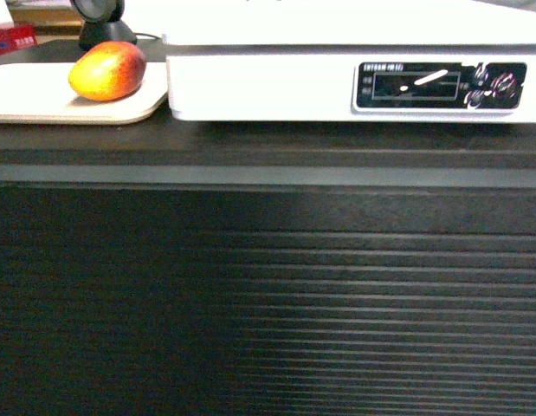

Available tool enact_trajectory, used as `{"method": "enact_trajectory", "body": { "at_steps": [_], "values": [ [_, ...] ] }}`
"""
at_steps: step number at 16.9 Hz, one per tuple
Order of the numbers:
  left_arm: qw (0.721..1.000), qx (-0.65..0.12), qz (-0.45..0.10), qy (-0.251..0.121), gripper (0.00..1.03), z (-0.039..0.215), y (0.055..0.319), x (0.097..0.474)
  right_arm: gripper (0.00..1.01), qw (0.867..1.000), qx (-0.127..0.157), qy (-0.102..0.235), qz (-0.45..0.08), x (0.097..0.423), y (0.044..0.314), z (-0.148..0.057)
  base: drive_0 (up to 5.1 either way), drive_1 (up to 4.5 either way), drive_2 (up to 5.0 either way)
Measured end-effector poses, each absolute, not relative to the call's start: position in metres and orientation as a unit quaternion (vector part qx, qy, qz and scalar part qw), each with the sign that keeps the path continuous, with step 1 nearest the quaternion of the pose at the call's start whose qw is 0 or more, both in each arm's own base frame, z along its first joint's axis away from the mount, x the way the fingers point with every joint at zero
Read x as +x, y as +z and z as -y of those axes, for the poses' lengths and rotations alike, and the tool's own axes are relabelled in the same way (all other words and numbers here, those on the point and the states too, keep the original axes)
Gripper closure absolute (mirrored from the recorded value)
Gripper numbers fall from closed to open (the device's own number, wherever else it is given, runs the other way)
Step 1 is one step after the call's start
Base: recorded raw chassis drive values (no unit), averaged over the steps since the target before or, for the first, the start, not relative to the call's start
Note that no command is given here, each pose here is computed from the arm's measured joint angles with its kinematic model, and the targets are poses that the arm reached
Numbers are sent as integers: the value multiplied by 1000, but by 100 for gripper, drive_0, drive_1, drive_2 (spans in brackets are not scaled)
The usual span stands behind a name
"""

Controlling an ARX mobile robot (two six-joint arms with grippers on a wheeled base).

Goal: Place dark red mango on scale at checkout

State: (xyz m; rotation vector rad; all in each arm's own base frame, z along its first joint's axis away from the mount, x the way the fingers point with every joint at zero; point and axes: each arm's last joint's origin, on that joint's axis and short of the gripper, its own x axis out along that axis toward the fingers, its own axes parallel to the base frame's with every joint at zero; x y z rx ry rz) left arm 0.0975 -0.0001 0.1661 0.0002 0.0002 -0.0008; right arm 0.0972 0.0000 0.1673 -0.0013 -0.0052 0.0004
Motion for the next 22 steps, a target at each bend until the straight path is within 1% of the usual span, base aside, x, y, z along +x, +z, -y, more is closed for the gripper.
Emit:
{"method": "enact_trajectory", "body": {
  "at_steps": [22],
  "values": [
    [1000,0,0,0,5,0,166,97,3,1000,0,0,3,97,167,0,0,0,0]
  ]
}}
